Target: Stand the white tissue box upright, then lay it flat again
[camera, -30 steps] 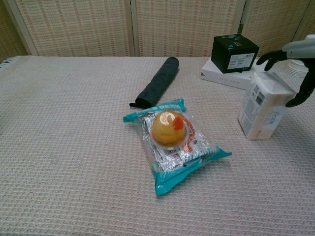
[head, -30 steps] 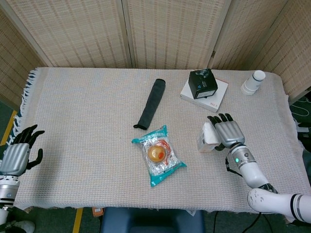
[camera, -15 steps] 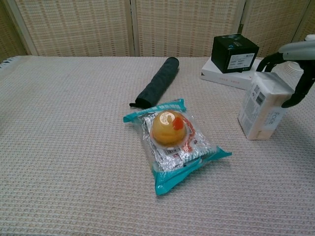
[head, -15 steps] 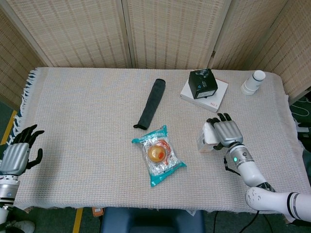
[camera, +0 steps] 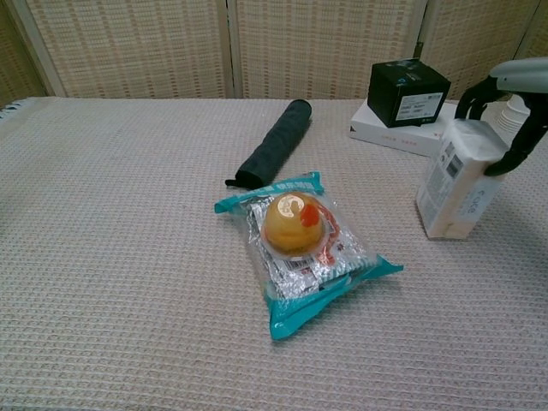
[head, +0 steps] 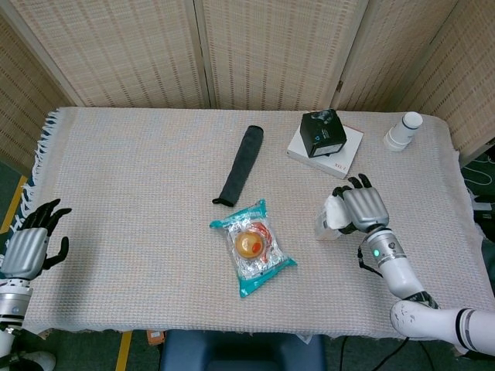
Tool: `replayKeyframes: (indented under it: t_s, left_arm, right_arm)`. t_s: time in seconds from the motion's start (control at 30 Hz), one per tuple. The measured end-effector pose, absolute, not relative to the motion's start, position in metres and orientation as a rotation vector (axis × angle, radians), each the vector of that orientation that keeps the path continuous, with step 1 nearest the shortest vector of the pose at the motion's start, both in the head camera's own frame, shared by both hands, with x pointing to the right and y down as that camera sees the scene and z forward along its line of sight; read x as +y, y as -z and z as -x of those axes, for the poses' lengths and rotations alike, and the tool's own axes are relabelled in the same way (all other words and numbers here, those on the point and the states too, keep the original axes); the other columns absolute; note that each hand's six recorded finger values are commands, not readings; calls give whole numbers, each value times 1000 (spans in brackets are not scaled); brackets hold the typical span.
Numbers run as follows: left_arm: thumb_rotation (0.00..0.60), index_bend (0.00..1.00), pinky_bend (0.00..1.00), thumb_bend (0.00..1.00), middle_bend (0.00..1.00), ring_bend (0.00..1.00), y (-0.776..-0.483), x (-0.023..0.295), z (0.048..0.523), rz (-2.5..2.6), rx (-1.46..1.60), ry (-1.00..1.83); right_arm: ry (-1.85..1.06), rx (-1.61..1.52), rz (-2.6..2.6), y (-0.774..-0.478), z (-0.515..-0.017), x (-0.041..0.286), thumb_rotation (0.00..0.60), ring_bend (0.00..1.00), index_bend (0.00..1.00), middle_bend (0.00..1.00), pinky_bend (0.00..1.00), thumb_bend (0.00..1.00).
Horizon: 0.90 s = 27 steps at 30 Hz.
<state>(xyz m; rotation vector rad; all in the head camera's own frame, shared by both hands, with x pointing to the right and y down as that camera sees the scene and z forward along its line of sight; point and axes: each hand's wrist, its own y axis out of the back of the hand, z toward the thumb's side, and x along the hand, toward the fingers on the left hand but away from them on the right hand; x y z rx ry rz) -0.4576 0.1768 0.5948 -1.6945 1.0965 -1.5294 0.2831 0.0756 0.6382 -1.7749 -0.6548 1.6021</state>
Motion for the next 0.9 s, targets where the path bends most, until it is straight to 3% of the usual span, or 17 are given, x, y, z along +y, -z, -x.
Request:
replayKeyframes:
  t_s: [0.33, 0.6, 0.9]
  left_arm:
    - [600, 191, 118, 551, 0, 0, -595, 178, 455, 1696, 1085, 1531]
    - [600, 191, 118, 550, 0, 0, -595, 177, 458, 1689, 1086, 1540]
    - [600, 191, 118, 550, 0, 0, -597, 177, 458, 1685, 1082, 1545]
  right_arm:
    - [-1406, -1102, 1987, -640, -307, 73, 600, 322, 420, 417, 0, 145]
    - [-1320, -1358, 2088, -689, -349, 77, 600, 159, 431, 417, 0, 149]
    - [-1220, -1482, 2206, -734, -347, 82, 600, 142, 449, 417, 0, 157]
